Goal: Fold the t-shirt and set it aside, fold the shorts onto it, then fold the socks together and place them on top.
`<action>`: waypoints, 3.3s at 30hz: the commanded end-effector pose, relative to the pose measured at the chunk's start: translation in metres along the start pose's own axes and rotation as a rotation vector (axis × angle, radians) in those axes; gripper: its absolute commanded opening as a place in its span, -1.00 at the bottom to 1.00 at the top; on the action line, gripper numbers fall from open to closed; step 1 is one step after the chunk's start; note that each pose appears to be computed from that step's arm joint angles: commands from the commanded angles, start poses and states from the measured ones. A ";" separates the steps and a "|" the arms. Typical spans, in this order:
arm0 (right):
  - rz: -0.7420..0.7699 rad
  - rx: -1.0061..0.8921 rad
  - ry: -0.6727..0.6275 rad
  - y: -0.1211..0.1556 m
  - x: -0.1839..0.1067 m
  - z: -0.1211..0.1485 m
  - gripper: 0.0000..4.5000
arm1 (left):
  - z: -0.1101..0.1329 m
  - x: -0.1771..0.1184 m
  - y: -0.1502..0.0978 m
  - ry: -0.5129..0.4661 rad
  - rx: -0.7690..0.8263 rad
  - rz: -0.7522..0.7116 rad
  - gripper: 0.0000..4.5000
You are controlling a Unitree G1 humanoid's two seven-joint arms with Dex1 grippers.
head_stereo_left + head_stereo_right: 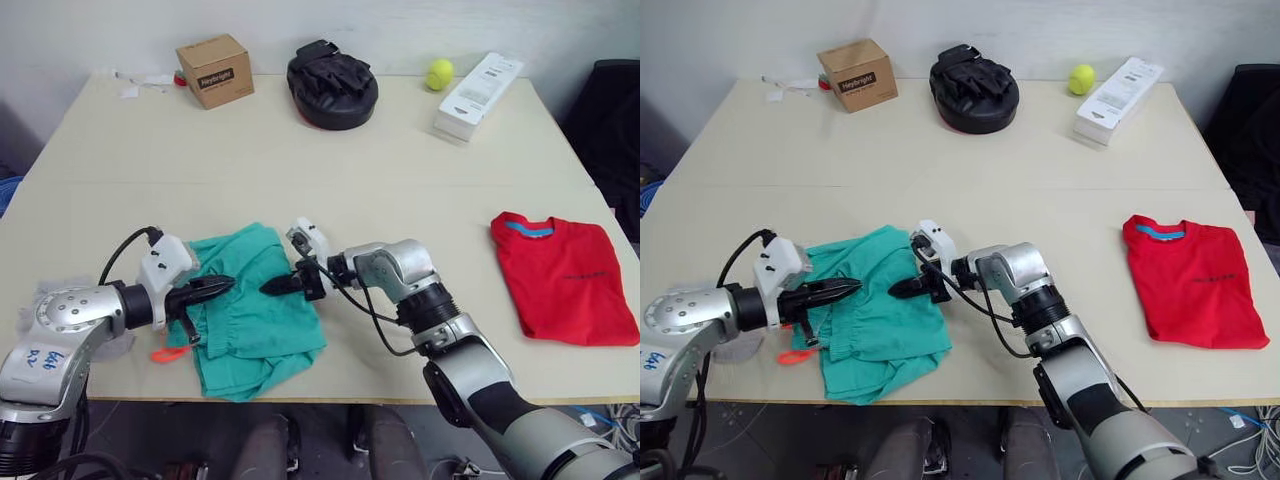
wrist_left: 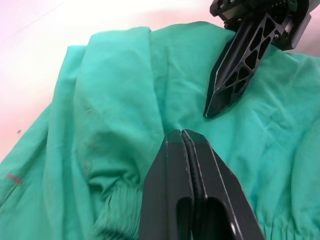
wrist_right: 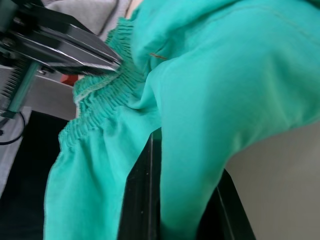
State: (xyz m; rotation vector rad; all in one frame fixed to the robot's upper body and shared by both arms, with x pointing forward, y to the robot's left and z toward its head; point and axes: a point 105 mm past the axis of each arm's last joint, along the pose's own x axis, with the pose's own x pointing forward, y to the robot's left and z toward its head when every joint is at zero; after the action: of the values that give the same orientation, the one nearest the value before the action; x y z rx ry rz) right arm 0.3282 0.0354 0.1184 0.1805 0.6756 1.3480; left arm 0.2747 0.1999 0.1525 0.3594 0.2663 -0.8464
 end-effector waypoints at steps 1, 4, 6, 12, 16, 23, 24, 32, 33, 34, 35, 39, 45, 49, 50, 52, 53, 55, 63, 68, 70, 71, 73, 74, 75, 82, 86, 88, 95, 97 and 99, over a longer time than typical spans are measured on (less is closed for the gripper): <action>-0.062 -0.001 -0.017 -0.010 -0.021 -0.002 -0.99 | 0.014 -0.004 0.003 -0.031 0.037 0.012 -1.00; -0.118 -0.006 -0.051 -0.017 -0.047 0.001 -0.99 | 0.016 0.002 -0.002 -0.035 0.053 -0.017 -1.00; -0.159 -0.009 -0.075 -0.021 -0.066 0.002 -0.99 | 0.017 0.008 -0.007 -0.043 0.054 -0.043 -1.00; -0.234 -0.027 -0.116 -0.021 -0.100 0.001 -0.99 | 0.023 0.027 -0.027 -0.079 0.062 -0.141 -1.00; -0.266 -0.065 -0.115 -0.016 -0.107 -0.002 -0.99 | 0.030 0.041 -0.034 -0.107 0.069 -0.185 -1.00; -0.310 -0.116 -0.122 0.004 -0.145 -0.001 -0.99 | 0.042 0.054 -0.046 -0.150 0.081 -0.258 -1.00; -0.334 -0.127 -0.115 0.005 -0.157 -0.002 -0.99 | 0.044 0.055 -0.049 -0.161 0.084 -0.273 -1.00; -0.591 -0.176 -0.054 0.013 -0.268 -0.006 -0.99 | 0.063 0.068 -0.067 -0.246 0.093 -0.350 -1.00; -0.616 -0.183 -0.040 0.014 -0.279 -0.007 -0.99 | 0.063 0.070 -0.067 -0.247 0.092 -0.350 -1.00; -0.641 -0.186 -0.024 0.014 -0.290 -0.009 -0.99 | 0.063 0.071 -0.066 -0.248 0.091 -0.349 -1.00; -0.670 -0.192 -0.007 0.014 -0.302 -0.011 -0.99 | 0.062 0.072 -0.066 -0.248 0.090 -0.348 -1.00; -0.789 -0.219 0.038 0.013 -0.346 -0.011 -0.99 | 0.060 0.075 -0.064 -0.251 0.088 -0.344 -1.00; -0.926 -0.194 0.106 0.014 -0.404 -0.020 -0.99 | 0.056 0.075 -0.062 -0.250 0.089 -0.332 -1.00; -1.031 -0.136 0.127 0.004 -0.440 -0.039 -0.99 | 0.055 0.074 -0.062 -0.248 0.090 -0.326 -1.00; -1.059 -0.114 0.124 -0.001 -0.446 -0.046 -0.99 | 0.055 0.074 -0.062 -0.249 0.090 -0.325 -1.00; -1.098 -0.066 0.127 -0.013 -0.453 -0.061 -0.99 | 0.055 0.074 -0.063 -0.251 0.092 -0.326 -1.00; -1.118 -0.056 0.143 -0.019 -0.456 -0.069 -0.99 | 0.056 0.074 -0.064 -0.252 0.093 -0.327 -1.00; -1.164 -0.038 0.183 -0.028 -0.463 -0.085 -0.99 | 0.057 0.075 -0.065 -0.253 0.098 -0.330 -1.00; -1.273 -0.013 0.114 -0.047 -0.475 -0.101 -0.89 | 0.056 0.072 -0.062 -0.241 0.111 -0.324 -1.00; -1.285 0.008 0.030 -0.047 -0.477 -0.099 -0.20 | 0.057 0.072 -0.061 -0.238 0.117 -0.322 -1.00; -1.315 0.003 -0.004 -0.043 -0.484 -0.094 0.11 | 0.057 0.072 -0.060 -0.236 0.118 -0.320 -1.00; -1.336 0.002 -0.018 -0.041 -0.489 -0.092 0.27 | 0.057 0.071 -0.060 -0.235 0.119 -0.318 -1.00; -1.396 -0.022 -0.038 -0.035 -0.502 -0.087 0.61 | 0.056 0.071 -0.059 -0.233 0.121 -0.315 -1.00; -1.438 -0.039 -0.061 -0.032 -0.510 -0.083 0.79 | 0.056 0.071 -0.058 -0.232 0.121 -0.313 -1.00; -1.473 -0.057 -0.086 -0.030 -0.516 -0.078 0.93 | 0.055 0.070 -0.058 -0.231 0.120 -0.311 -1.00; -1.470 -0.311 -0.281 -0.029 -0.506 -0.012 0.99 | 0.053 0.070 -0.052 -0.221 0.118 -0.280 -1.00; -1.152 -0.466 -0.380 -0.024 -0.439 0.038 0.99 | 0.051 0.064 -0.045 -0.207 0.108 -0.234 -1.00; -0.914 -0.539 -0.381 -0.015 -0.384 0.055 0.99 | 0.044 0.059 -0.041 -0.186 0.093 -0.197 -1.00; -0.217 -0.680 -0.285 0.046 -0.229 0.057 0.99 | 0.023 0.030 -0.031 -0.095 0.099 -0.045 -1.00; -0.070 -0.714 -0.243 0.064 -0.203 0.048 0.99 | 0.016 0.018 -0.032 -0.064 0.092 0.002 -1.00; 0.018 -0.733 -0.218 0.074 -0.189 0.042 0.99 | 0.010 0.007 -0.033 -0.039 0.081 0.056 -1.00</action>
State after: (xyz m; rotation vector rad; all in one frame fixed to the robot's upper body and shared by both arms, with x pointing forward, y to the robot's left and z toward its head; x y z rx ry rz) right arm 0.2897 -0.1199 0.2481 -0.2334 0.0037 1.4156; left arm 0.2592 0.1671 0.1380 0.3766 0.2345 -0.8552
